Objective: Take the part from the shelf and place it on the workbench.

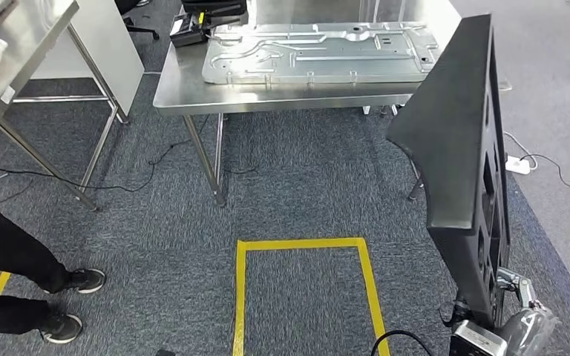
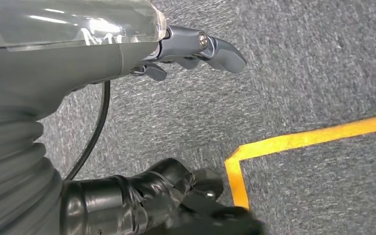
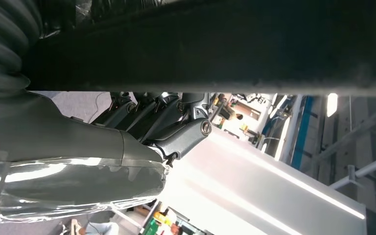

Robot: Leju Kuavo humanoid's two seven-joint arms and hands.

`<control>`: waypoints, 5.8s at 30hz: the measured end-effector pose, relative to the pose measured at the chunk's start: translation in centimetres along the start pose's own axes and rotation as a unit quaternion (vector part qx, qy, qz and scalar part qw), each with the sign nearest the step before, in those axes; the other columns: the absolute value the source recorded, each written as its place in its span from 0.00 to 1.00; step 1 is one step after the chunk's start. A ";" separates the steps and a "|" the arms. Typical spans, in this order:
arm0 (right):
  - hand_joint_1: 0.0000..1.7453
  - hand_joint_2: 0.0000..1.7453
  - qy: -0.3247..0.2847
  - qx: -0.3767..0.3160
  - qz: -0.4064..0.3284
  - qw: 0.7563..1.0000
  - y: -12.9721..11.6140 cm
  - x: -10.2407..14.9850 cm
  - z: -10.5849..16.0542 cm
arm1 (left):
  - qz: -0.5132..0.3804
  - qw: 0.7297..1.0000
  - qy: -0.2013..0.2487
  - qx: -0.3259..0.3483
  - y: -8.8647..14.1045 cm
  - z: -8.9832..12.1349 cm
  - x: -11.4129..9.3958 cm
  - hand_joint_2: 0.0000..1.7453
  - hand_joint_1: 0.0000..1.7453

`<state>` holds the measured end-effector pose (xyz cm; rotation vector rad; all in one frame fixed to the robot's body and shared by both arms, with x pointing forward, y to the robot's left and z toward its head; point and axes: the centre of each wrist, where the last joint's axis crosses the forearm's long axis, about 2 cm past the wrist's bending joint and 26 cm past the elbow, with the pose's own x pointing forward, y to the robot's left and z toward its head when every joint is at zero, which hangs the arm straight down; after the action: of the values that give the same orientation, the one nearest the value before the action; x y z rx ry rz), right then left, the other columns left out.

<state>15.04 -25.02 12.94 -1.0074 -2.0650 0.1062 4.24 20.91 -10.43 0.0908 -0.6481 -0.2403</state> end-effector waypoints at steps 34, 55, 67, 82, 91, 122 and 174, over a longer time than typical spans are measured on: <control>0.98 1.00 0.003 -0.004 0.006 1.000 -0.3 -0.3 -0.1 | -0.003 1.000 0.002 -0.002 -0.1 0.1 -0.2 1.00 0.00; 0.98 1.00 0.000 -0.005 0.008 1.000 -0.4 -0.4 -0.1 | -0.005 1.000 0.000 -0.002 0.1 0.0 -0.1 1.00 0.00; 0.98 1.00 0.000 -0.015 0.014 1.000 -0.8 -0.6 -0.2 | -0.010 1.000 0.000 -0.003 0.1 0.1 -0.2 1.00 0.00; 0.98 1.00 0.001 -0.020 0.014 1.000 -0.9 -0.7 -0.4 | -0.010 1.000 0.000 -0.005 -0.1 0.1 -0.1 1.00 0.00; 0.98 1.00 -0.001 -0.026 0.020 0.999 -1.3 -0.8 -0.6 | -0.017 1.000 -0.005 -0.008 -0.1 -0.1 0.2 1.00 0.00; 0.98 1.00 -0.059 -0.036 0.056 0.996 -2.3 -2.2 -4.1 | -0.038 0.999 -0.010 -0.024 -0.1 -0.4 0.7 1.00 0.00; 0.98 1.00 -0.075 -0.028 0.058 0.995 -2.0 -2.5 -4.9 | -0.041 0.999 -0.008 -0.028 -0.1 -0.3 0.6 1.00 0.00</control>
<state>18.09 -29.36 15.40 -1.1870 -2.1529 0.1892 4.83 20.63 -10.33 0.0616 -0.6545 -0.3384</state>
